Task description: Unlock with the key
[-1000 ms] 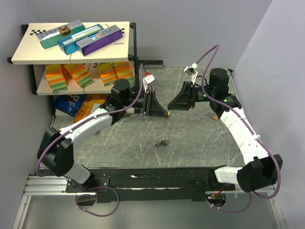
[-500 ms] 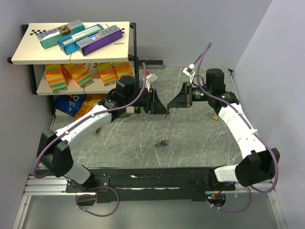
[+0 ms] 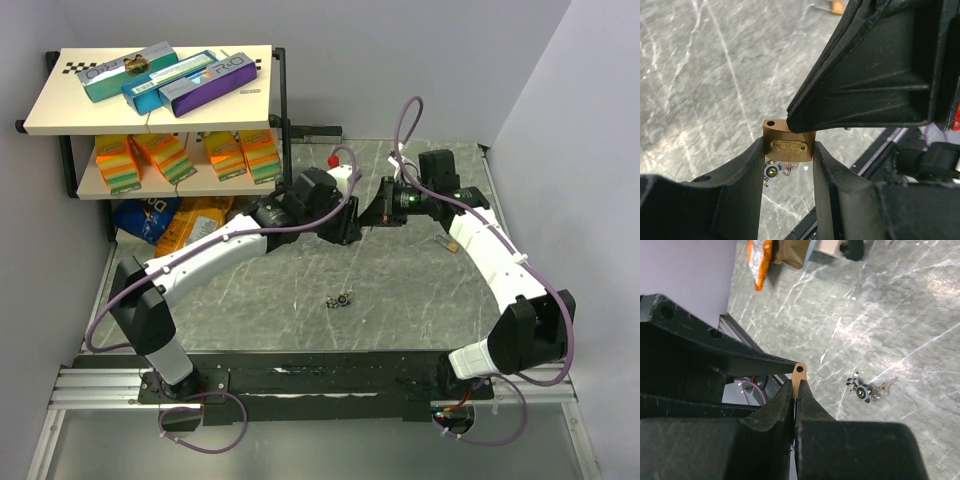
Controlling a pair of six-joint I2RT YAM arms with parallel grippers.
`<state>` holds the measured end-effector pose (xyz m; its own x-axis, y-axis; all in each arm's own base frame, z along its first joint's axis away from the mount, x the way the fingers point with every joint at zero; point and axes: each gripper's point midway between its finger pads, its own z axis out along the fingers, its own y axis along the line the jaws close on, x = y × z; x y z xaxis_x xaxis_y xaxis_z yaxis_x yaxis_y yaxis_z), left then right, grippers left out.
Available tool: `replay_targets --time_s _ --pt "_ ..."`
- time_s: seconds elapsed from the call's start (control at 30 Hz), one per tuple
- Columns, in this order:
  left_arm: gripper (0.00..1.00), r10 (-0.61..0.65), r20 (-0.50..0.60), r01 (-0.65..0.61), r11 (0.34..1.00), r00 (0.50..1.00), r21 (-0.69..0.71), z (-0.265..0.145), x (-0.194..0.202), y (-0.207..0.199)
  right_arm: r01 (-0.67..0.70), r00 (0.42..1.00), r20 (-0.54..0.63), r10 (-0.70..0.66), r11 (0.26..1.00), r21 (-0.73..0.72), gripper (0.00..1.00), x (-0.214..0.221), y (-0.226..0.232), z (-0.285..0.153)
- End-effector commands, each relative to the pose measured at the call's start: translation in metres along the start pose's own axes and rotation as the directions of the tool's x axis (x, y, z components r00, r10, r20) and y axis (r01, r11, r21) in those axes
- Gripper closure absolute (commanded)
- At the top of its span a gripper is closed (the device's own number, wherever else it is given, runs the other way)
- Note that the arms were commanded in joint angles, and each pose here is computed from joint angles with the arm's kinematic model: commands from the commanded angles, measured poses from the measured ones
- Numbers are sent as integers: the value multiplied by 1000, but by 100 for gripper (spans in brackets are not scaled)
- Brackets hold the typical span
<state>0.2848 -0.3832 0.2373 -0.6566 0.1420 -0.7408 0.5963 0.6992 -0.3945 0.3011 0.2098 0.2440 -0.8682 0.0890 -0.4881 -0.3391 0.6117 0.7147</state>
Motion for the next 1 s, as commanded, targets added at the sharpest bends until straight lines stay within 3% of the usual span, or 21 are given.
replay_targets --time_s 0.0,0.3,0.43,0.63,0.97 --pt "99 -38 26 40 995 999 -93 9 -2 16 -8 1000 12 8 1000 14 92 -3 -11 17" --pt "99 -118 -107 98 979 987 -178 57 51 50 -3 1000 -18 3 999 -45 44 -1 -51 59" --pt "99 -200 -164 166 966 966 -198 73 62 65 -65 998 18 64 996 66 39 -2 -86 62" --pt "99 -226 -225 163 949 948 -270 95 87 92 -175 984 60 165 958 228 38 11 -141 48" --pt "99 -349 -261 191 854 900 -484 119 105 146 -205 977 115 180 942 266 37 9 -147 24"
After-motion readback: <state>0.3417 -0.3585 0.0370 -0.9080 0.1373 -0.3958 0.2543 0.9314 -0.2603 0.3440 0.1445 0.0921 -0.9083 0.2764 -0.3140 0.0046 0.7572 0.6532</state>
